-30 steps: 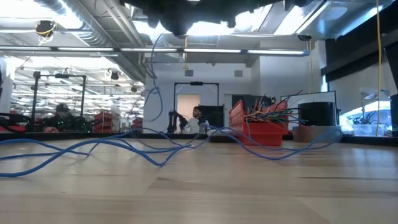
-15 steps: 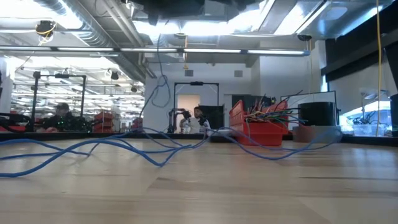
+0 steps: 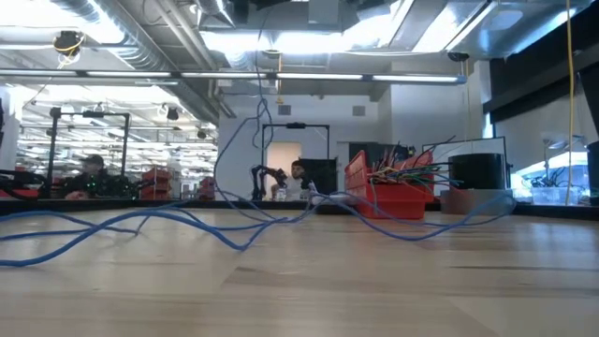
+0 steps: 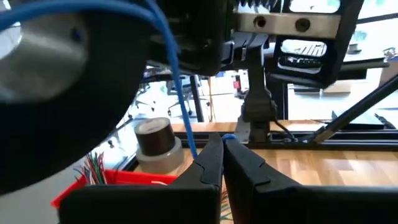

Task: Coil cords
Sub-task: Coil the blue wire into the black spool

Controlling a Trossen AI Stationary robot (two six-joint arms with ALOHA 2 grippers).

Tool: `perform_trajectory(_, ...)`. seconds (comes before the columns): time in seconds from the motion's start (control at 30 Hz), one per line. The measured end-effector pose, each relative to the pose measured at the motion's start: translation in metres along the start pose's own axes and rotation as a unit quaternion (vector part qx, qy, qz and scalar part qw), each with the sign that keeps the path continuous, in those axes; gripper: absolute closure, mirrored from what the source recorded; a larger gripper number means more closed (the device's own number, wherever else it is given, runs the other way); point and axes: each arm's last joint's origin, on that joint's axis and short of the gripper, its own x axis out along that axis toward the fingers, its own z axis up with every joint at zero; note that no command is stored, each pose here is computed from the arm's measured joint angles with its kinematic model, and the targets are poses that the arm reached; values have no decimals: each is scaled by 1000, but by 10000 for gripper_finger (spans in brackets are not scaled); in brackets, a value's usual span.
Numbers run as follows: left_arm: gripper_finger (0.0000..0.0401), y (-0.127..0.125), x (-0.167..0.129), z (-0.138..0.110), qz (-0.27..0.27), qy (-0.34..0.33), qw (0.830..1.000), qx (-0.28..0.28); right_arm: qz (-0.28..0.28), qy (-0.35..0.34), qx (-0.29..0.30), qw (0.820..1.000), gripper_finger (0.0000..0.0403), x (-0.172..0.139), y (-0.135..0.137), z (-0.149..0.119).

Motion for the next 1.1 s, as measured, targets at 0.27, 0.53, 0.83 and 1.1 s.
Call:
perform_trajectory(0.27, 401, 9, 2, -14, 27, 75, 997, 19, 52, -9, 25, 998, 395, -6, 6, 9)
perform_trajectory(0.53, 401, 9, -9, -12, 29, 106, 992, 69, 52, 41, -12, 998, 395, -32, 12, 29)
perform_trajectory(0.83, 401, 7, -24, -11, 1, 141, 986, 94, 102, 128, -17, 986, 395, -64, 30, 37)
perform_trajectory(1.1, 401, 12, -19, -36, 20, 213, 969, 120, 98, 26, -18, 995, 395, -87, 33, 78)
